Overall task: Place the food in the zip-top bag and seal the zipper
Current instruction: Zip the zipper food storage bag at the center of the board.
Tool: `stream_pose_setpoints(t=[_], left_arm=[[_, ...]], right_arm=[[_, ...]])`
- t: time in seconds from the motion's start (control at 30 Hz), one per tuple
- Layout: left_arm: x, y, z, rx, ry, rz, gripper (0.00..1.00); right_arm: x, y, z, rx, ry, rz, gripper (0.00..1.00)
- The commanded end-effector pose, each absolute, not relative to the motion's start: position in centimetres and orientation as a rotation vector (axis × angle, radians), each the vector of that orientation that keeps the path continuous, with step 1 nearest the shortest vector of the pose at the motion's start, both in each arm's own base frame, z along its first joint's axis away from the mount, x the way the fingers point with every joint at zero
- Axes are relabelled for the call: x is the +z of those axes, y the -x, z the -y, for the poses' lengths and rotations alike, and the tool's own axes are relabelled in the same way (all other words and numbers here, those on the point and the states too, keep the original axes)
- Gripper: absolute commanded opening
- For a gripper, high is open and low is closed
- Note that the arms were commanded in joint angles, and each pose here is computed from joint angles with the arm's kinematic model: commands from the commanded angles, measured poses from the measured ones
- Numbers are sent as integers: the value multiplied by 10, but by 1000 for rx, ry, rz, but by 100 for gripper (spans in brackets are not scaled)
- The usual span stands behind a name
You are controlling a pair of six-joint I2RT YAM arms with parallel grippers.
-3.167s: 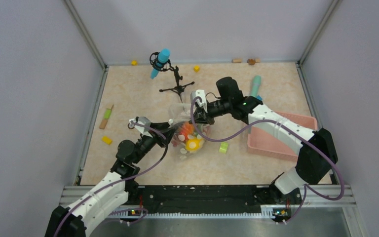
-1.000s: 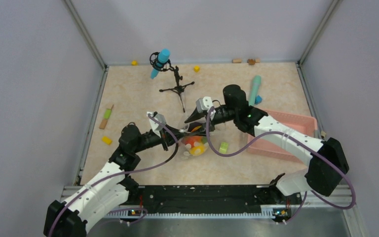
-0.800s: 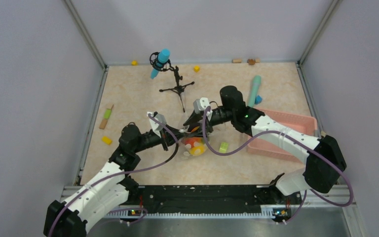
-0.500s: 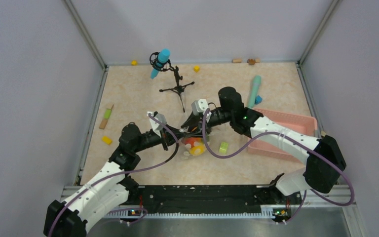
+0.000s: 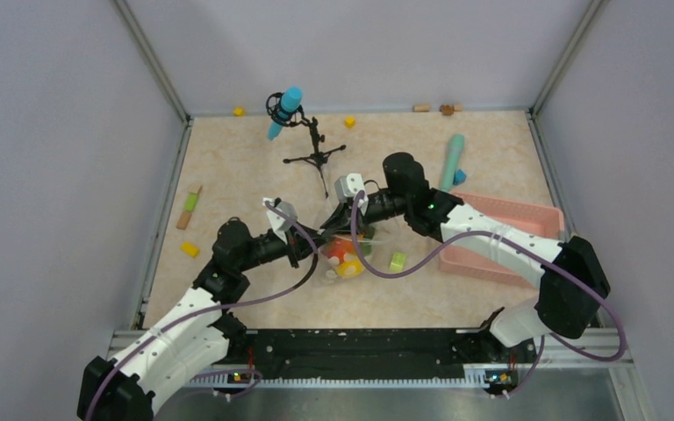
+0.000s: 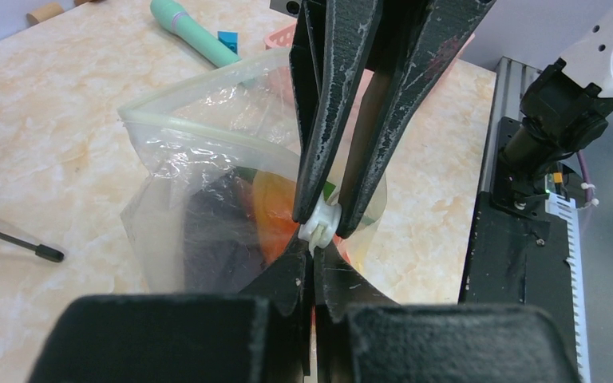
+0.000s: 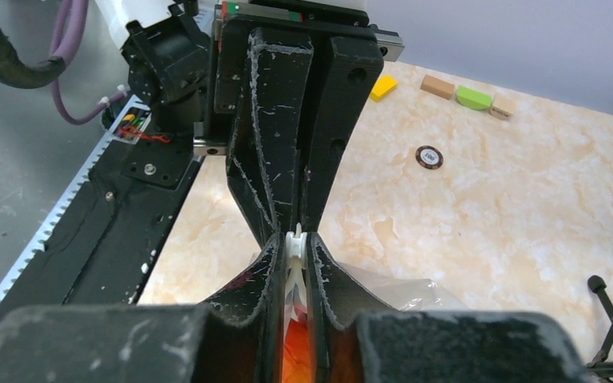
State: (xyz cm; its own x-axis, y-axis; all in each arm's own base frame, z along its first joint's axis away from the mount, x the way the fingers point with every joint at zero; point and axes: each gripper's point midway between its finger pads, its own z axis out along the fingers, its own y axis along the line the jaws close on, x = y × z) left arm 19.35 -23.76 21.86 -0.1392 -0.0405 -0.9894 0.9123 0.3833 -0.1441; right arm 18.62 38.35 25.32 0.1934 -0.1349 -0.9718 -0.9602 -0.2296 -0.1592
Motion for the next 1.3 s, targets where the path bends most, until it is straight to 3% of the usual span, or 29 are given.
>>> stream_pose_setpoints(t=[0.0, 1.27], left_arm=[[252, -194, 237, -991, -811, -1358, 0], [247, -198, 190, -851, -497, -1370, 0]], right_arm=[[261, -194, -393, 1090, 1595, -1021, 0], [264, -270, -340, 485, 1447, -1231, 0]])
